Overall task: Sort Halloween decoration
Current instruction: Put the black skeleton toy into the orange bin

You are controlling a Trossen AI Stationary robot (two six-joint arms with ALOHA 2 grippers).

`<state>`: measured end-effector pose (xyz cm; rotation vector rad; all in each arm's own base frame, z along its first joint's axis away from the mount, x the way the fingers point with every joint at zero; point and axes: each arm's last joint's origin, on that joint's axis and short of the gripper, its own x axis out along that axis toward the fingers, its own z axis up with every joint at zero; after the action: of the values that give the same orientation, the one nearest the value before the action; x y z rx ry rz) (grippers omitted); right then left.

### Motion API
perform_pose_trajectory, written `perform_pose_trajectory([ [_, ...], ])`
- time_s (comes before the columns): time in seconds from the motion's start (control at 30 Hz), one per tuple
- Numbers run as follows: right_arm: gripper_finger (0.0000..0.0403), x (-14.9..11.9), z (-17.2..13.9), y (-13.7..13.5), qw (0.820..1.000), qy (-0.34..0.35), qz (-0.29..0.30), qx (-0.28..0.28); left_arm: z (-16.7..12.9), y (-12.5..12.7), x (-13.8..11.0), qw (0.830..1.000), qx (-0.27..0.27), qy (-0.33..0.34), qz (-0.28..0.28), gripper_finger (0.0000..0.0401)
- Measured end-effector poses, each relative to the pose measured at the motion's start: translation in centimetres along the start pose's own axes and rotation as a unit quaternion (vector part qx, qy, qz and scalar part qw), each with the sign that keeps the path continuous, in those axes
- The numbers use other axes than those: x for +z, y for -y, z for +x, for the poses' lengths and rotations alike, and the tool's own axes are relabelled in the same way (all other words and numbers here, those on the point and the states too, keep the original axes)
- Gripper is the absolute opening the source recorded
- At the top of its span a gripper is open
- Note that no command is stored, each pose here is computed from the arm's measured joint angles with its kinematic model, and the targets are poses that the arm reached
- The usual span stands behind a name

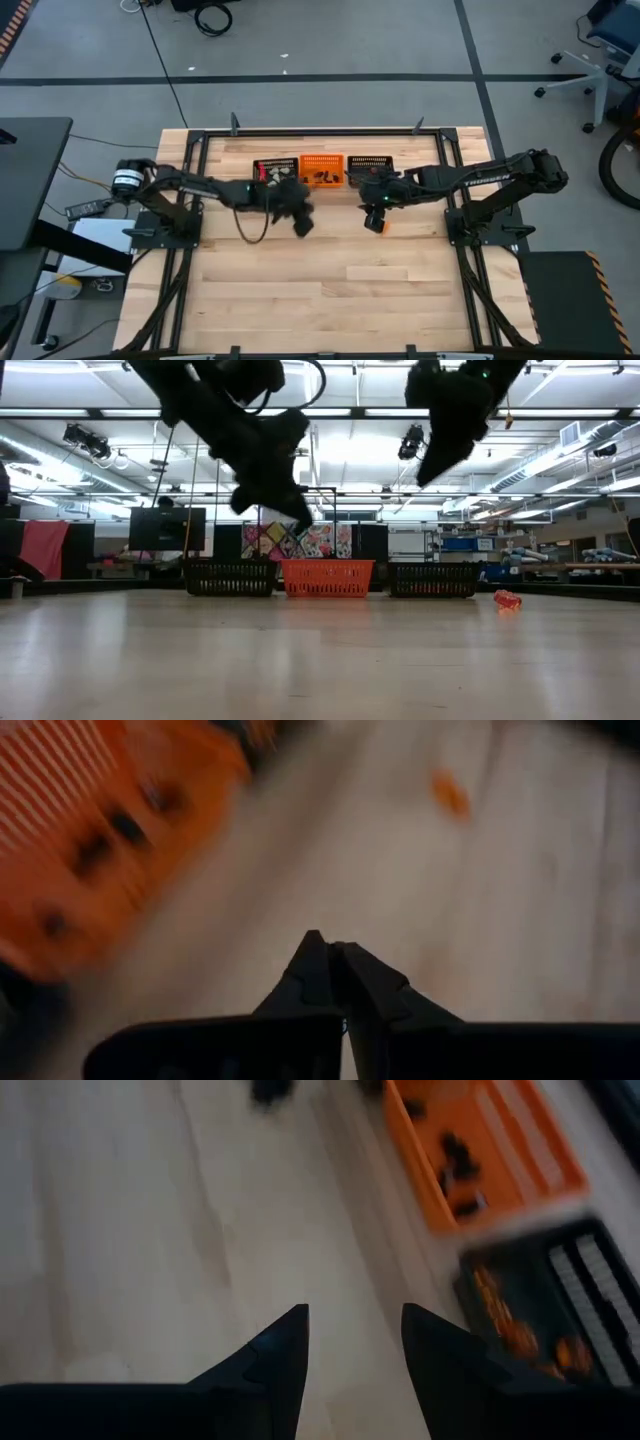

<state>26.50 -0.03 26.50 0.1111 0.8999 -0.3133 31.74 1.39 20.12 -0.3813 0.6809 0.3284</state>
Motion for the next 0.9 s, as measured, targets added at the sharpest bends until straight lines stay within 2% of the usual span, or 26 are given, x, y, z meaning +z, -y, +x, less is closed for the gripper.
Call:
perform_pose_trajectory([
  [0.17, 0.0165, -0.9, 0.4, 2.1, 0.996, -0.079, 0.048, 0.015, 0.4, -3.3, 3.3, 0.994, 0.022, 0.104, -0.016, 0.0000],
  [0.3, 0.0165, -1.7, 1.1, 3.4, 0.991, -0.108, 0.075, 0.025, 1.0, -5.9, 4.5, 0.989, 0.049, 0.137, -0.022, 0.0000],
  [0.5, 0.0165, -3.1, 2.3, 3.8, 0.988, -0.125, 0.090, 0.027, 3.0, -8.6, 4.4, 0.987, 0.084, 0.133, -0.016, 0.0000],
  [0.6, 0.0165, -3.7, 2.6, 3.9, 0.983, -0.135, 0.119, 0.020, 3.9, -9.3, 4.0, 0.987, 0.093, 0.128, -0.024, 0.0000],
  [0.77, 0.0173, -4.6, 3.0, 3.9, 0.978, -0.152, 0.140, 0.027, 4.9, -9.7, 3.4, 0.988, 0.097, 0.113, -0.034, 0.0003],
  [0.9, 0.0190, -5.8, 3.6, 3.5, 0.974, -0.168, 0.145, 0.039, 4.9, -9.7, 3.5, 0.988, 0.095, 0.120, -0.034, 0.0033],
])
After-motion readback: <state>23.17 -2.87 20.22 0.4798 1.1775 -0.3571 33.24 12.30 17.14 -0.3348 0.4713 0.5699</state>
